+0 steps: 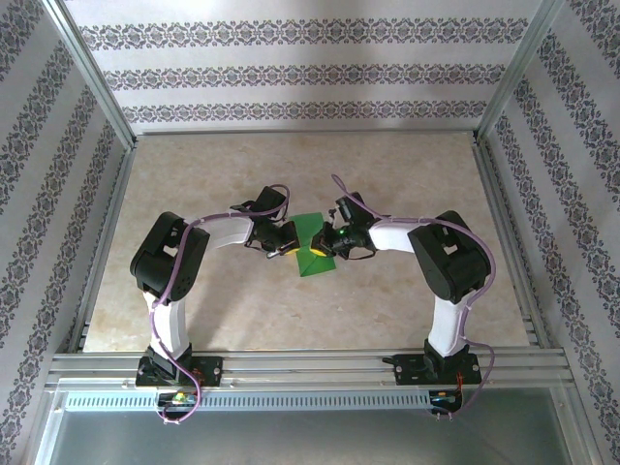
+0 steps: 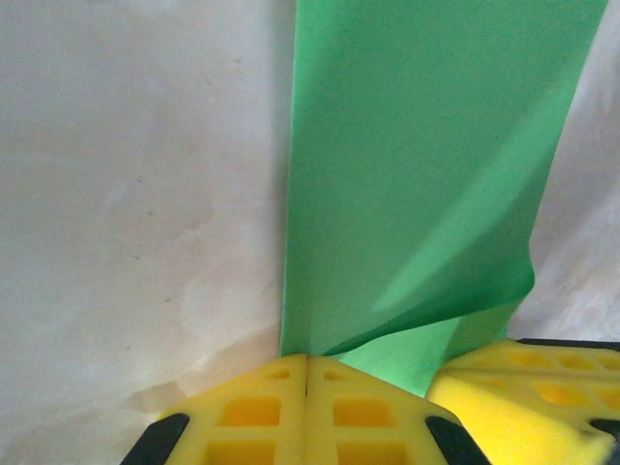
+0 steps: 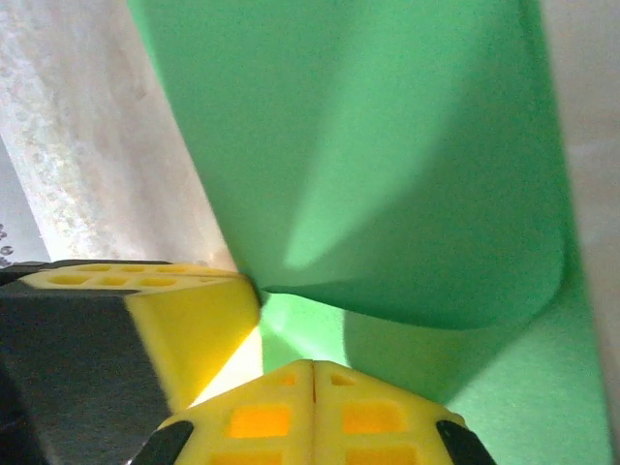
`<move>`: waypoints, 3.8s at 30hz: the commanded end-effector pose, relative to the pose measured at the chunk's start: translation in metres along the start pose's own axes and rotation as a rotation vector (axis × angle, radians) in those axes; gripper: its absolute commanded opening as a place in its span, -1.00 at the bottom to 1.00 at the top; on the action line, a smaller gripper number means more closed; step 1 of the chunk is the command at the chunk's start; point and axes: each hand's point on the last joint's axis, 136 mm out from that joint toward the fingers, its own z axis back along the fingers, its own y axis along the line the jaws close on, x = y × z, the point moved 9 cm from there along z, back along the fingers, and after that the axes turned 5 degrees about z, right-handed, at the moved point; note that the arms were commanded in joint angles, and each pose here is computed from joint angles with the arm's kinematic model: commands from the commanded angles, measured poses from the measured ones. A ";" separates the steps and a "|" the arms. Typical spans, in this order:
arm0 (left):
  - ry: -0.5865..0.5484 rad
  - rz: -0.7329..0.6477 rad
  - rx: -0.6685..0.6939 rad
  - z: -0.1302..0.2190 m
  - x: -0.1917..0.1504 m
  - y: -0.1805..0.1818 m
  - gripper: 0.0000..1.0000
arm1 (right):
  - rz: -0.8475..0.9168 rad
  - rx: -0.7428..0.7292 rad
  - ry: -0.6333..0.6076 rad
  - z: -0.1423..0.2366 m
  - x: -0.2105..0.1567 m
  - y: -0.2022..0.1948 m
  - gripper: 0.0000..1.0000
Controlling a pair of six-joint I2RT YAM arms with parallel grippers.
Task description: Fold a paper plane with a square sheet of paper (pick it up from the middle)
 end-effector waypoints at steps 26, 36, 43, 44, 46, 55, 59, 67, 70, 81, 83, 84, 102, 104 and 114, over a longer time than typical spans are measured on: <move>0.028 -0.049 -0.143 0.030 -0.024 -0.043 -0.74 | -0.119 -0.291 0.032 -0.016 -0.023 -0.059 -0.96; 0.146 -0.047 -0.083 0.008 -0.054 -0.025 -0.77 | -0.132 -0.294 0.039 -0.017 -0.023 -0.061 -0.96; 0.171 -0.039 -0.044 -0.005 -0.058 -0.011 -0.77 | -0.136 -0.297 0.044 -0.019 -0.023 -0.062 -0.96; 0.174 -0.037 -0.039 -0.006 -0.059 -0.009 -0.77 | -0.139 -0.298 0.047 -0.019 -0.024 -0.062 -0.96; 0.179 -0.036 -0.032 -0.008 -0.060 -0.007 -0.77 | -0.140 -0.300 0.049 -0.019 -0.024 -0.062 -0.96; 0.191 -0.042 0.039 -0.010 -0.064 0.007 -0.78 | -0.148 -0.308 0.058 -0.020 -0.024 -0.063 -0.97; 0.200 -0.036 0.068 -0.013 -0.068 0.016 -0.78 | -0.153 -0.313 0.063 -0.021 -0.025 -0.065 -0.96; 0.211 -0.068 0.135 -0.012 -0.070 0.030 -0.83 | -0.160 -0.322 0.069 -0.021 -0.026 -0.067 -0.96; 0.223 -0.097 0.150 -0.007 -0.073 0.034 -0.83 | -0.160 -0.325 0.071 -0.022 -0.026 -0.068 -0.96; 0.230 -0.253 0.120 0.025 -0.086 0.027 -0.83 | -0.157 -0.326 0.069 -0.023 -0.025 -0.067 -0.95; 0.172 -0.290 0.109 0.037 -0.078 0.014 -0.83 | -0.161 -0.325 0.070 -0.023 -0.025 -0.067 -0.95; 0.140 -0.300 0.087 0.042 -0.073 0.005 -0.83 | -0.161 -0.325 0.070 -0.022 -0.025 -0.067 -0.95; 0.017 -0.102 -0.003 0.005 -0.046 -0.005 -0.87 | -0.228 -0.267 -0.039 -0.018 -0.013 -0.058 -0.95; 0.020 -0.096 0.011 0.003 -0.046 0.000 -0.88 | -0.233 -0.266 -0.035 -0.018 -0.013 -0.059 -0.95; 0.024 -0.059 0.098 -0.004 -0.052 0.031 -0.92 | -0.233 -0.274 -0.029 -0.017 -0.015 -0.063 -0.94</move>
